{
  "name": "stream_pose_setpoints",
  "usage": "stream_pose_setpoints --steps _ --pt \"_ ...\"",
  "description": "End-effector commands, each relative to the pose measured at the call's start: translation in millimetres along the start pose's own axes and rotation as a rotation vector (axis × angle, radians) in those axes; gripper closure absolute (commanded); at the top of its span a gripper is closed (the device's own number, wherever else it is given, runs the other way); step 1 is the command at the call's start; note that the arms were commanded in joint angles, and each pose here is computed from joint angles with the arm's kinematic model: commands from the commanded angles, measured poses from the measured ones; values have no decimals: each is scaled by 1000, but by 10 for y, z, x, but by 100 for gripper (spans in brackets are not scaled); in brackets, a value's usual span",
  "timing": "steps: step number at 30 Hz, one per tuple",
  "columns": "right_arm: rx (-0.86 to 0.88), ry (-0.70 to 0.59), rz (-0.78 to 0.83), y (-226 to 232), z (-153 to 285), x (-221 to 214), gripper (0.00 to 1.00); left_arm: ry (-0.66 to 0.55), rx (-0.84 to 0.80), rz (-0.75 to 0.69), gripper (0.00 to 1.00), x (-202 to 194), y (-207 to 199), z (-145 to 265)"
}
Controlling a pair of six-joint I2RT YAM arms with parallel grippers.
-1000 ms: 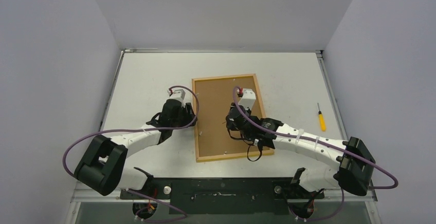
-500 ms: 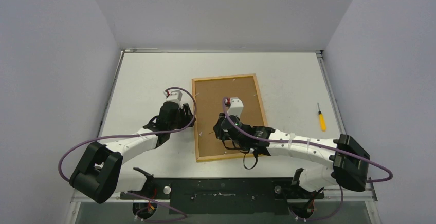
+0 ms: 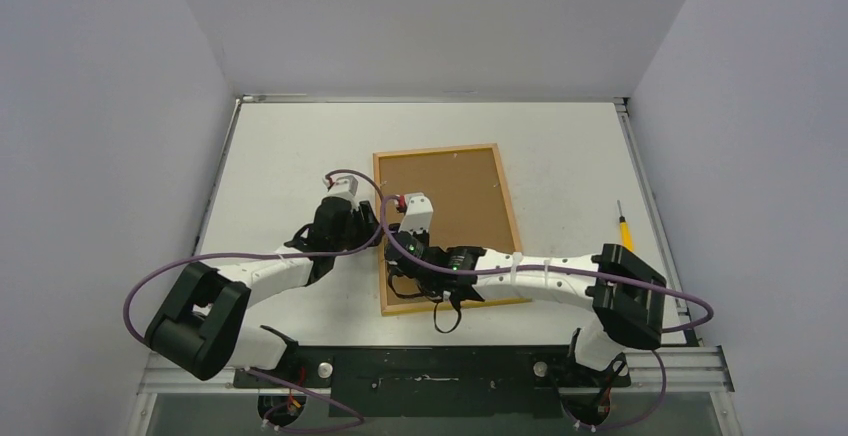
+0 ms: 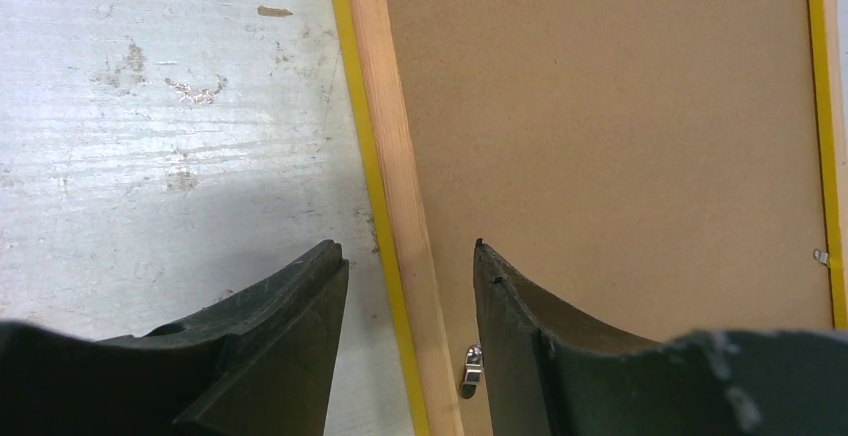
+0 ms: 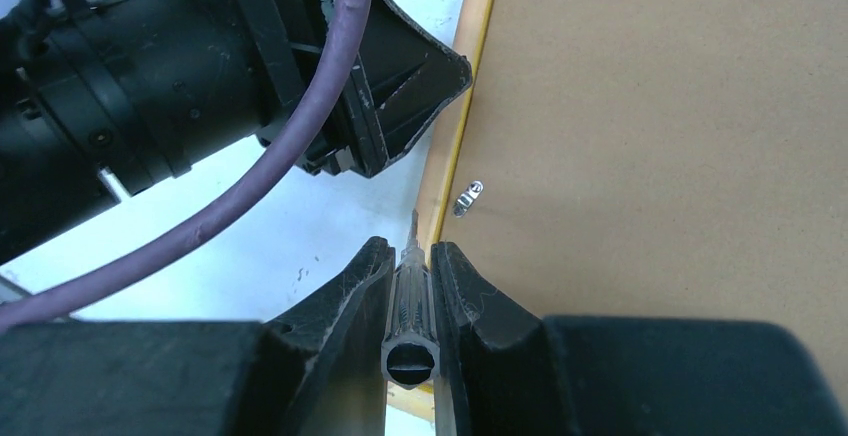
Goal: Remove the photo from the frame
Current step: Release the photo frame item from the photo frame.
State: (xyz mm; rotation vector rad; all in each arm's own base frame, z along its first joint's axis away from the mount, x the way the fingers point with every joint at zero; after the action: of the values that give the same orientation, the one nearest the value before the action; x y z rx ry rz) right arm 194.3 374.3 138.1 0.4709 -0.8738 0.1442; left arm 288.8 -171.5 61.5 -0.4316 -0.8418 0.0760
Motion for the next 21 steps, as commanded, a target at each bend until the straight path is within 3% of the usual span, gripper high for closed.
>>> stream_pose_setpoints --steps 1,21 --pt "-57 -64 -5 51 -41 158 95 -59 -65 6 52 176 -147 -12" --pt "-99 -67 37 66 -134 114 95 -13 -57 -2 54 114 -142 -70"
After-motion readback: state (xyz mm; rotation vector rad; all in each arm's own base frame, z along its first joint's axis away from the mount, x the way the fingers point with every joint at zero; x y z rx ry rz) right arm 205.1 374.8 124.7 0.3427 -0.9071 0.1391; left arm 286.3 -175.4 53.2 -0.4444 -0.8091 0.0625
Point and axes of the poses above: each gripper's point midway between its finger pads, its own z axis back along the fingers, its own y axis along the line the jaws close on, x = y × z, the point moved 2 cm from there along z, back along the fingers, and after that the axes turned 2 degrees about -z, right-handed, at the moved point
